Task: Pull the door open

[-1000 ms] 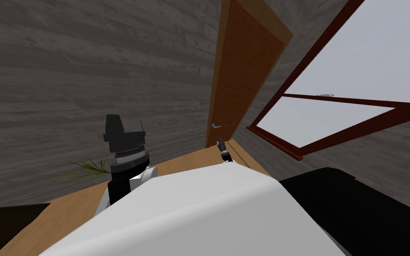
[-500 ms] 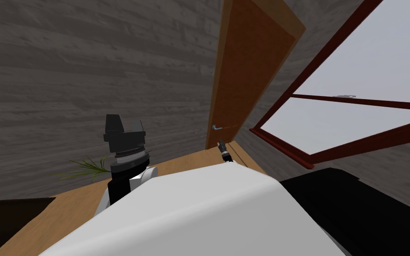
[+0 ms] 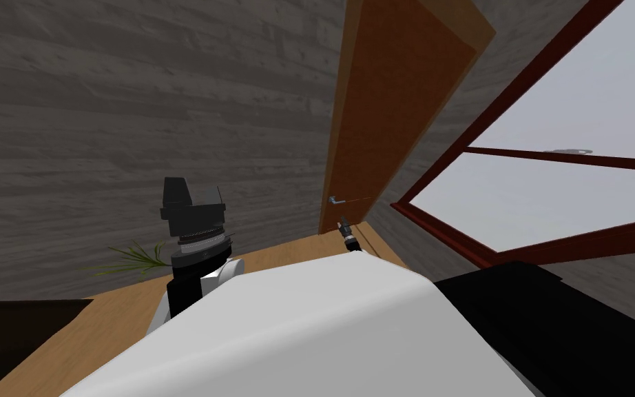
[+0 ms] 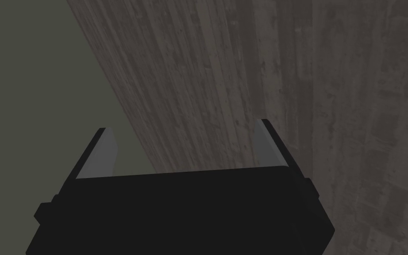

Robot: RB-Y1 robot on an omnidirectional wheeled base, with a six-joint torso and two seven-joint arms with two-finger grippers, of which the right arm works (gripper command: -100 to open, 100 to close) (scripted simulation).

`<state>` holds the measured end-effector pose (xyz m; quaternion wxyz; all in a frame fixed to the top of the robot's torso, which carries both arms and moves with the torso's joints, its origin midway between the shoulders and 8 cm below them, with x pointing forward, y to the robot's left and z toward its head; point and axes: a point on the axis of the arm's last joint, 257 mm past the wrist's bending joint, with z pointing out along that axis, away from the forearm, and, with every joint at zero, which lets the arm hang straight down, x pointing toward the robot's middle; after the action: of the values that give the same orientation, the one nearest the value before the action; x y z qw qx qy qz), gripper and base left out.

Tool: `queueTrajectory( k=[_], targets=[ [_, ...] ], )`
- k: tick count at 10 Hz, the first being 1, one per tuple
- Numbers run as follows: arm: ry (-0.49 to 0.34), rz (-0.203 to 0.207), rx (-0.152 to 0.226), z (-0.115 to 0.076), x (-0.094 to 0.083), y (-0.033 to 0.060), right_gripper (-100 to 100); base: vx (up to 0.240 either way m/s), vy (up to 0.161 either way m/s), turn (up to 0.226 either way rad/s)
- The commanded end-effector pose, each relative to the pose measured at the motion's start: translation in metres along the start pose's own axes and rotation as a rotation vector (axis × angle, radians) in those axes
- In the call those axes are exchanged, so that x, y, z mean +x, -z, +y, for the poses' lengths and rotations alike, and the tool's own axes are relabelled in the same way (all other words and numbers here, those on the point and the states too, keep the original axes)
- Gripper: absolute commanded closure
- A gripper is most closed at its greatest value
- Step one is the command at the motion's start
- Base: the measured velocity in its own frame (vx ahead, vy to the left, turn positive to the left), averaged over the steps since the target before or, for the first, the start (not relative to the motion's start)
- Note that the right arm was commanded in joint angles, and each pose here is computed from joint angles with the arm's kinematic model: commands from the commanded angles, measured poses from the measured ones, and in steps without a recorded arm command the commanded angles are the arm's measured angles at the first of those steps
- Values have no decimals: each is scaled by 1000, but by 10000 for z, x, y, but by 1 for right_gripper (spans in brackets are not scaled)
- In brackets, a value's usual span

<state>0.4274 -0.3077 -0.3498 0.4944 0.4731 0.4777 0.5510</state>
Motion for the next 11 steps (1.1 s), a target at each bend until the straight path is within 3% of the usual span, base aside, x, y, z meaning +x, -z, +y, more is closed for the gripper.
queueTrajectory(
  k=[1, 11],
  targets=[
    [5, -3, 12, -60, -55, 22, -100, 67, -62, 72],
    [51, -33, 95, -391, -434, 172, -100, 89, -90, 80]
  ],
)
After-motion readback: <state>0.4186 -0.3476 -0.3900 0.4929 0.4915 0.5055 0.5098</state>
